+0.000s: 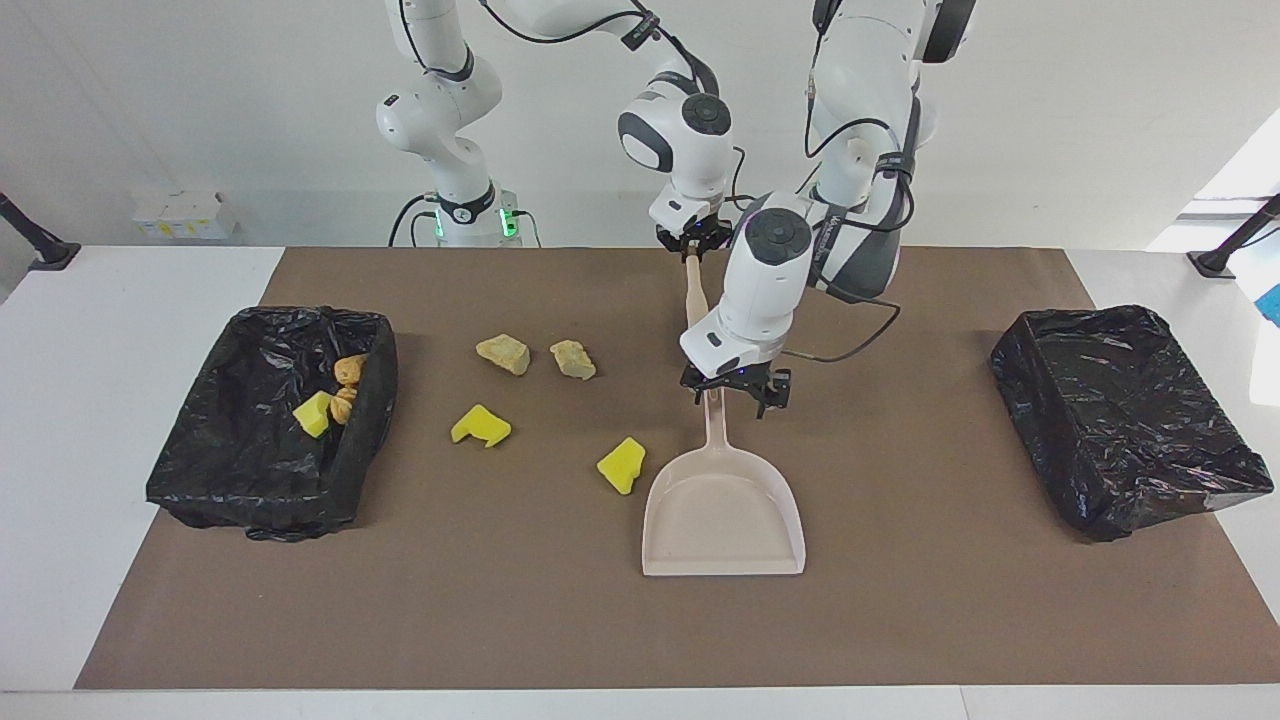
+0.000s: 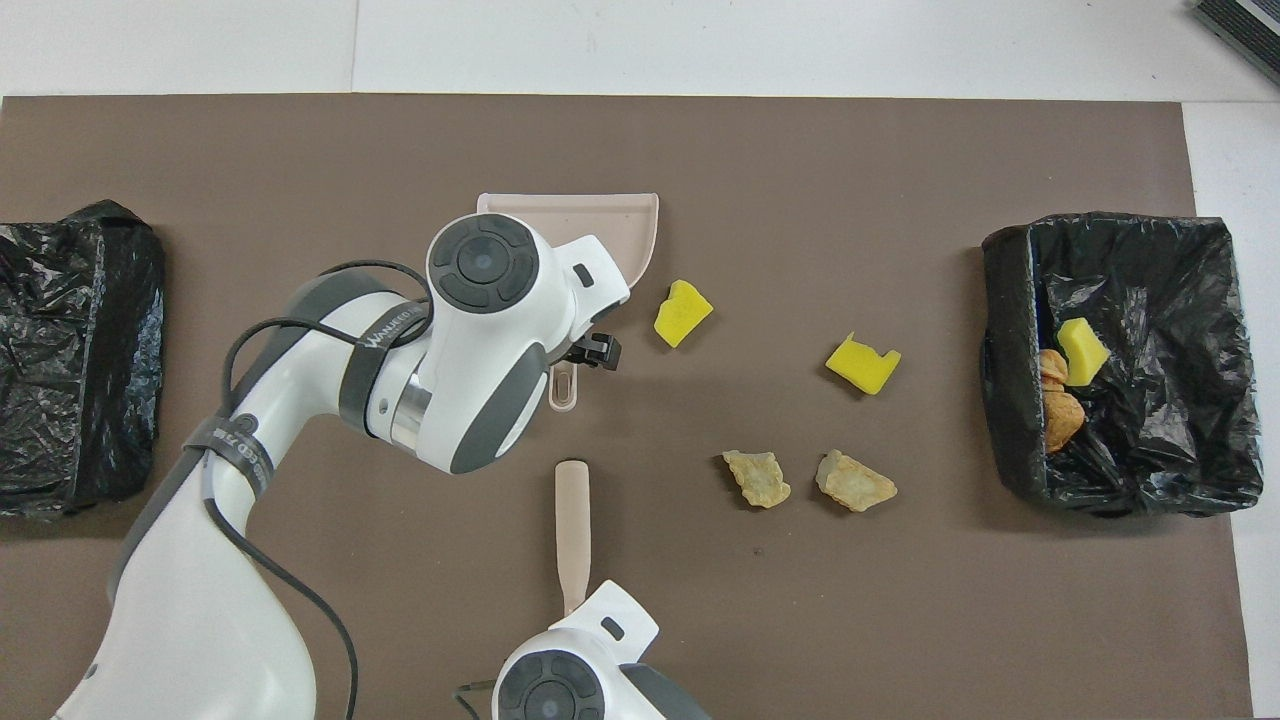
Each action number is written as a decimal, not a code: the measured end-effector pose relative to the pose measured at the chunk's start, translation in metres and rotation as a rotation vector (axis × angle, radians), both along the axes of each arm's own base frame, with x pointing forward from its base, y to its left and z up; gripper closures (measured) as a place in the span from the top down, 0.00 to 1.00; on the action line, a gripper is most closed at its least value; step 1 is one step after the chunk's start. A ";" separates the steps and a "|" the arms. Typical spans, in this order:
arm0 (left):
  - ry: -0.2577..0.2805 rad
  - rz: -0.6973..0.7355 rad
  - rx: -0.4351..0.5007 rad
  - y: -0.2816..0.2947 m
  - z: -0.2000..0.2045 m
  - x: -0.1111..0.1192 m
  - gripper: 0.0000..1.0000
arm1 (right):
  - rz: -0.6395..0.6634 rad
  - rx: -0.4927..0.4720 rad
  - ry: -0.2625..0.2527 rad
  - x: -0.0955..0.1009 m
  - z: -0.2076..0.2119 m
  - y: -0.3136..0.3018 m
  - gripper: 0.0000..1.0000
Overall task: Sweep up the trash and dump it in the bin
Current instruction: 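Grasp the dustpan with the left gripper while the right gripper grasps the brush, then pull the dustpan toward the crumbs with the left gripper while the right gripper sweeps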
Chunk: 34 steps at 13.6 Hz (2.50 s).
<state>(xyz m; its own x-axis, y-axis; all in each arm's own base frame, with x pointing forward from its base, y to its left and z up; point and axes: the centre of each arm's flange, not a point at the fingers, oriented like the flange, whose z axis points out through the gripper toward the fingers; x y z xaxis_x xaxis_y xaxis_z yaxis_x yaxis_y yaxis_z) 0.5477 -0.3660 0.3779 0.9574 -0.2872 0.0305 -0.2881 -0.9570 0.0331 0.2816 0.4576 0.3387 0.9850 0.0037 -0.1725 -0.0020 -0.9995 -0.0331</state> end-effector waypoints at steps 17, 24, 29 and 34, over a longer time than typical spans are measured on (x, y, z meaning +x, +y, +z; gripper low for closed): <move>-0.038 0.160 -0.022 0.006 -0.027 -0.005 0.70 | -0.327 -0.257 -0.033 0.057 0.075 -0.180 0.26; -0.045 0.178 -0.022 0.014 -0.023 0.002 0.32 | -0.496 -0.366 0.092 0.063 0.039 -0.266 0.26; -0.088 0.218 -0.034 0.069 0.008 0.039 0.32 | -0.587 -0.278 0.101 0.062 0.007 -0.274 0.26; -0.073 -0.082 0.015 0.150 0.026 0.069 0.32 | -0.621 -0.166 0.058 0.096 -0.003 -0.248 0.26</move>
<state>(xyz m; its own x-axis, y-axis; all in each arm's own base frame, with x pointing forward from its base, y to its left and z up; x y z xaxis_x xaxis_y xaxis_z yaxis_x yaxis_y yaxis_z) 0.6172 -0.2160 0.4040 0.9259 -0.3657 0.0948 -0.3669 -0.9302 -0.0053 0.3779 0.2091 0.3360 0.7842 -0.5953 -0.1749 -0.5787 -0.8035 0.1399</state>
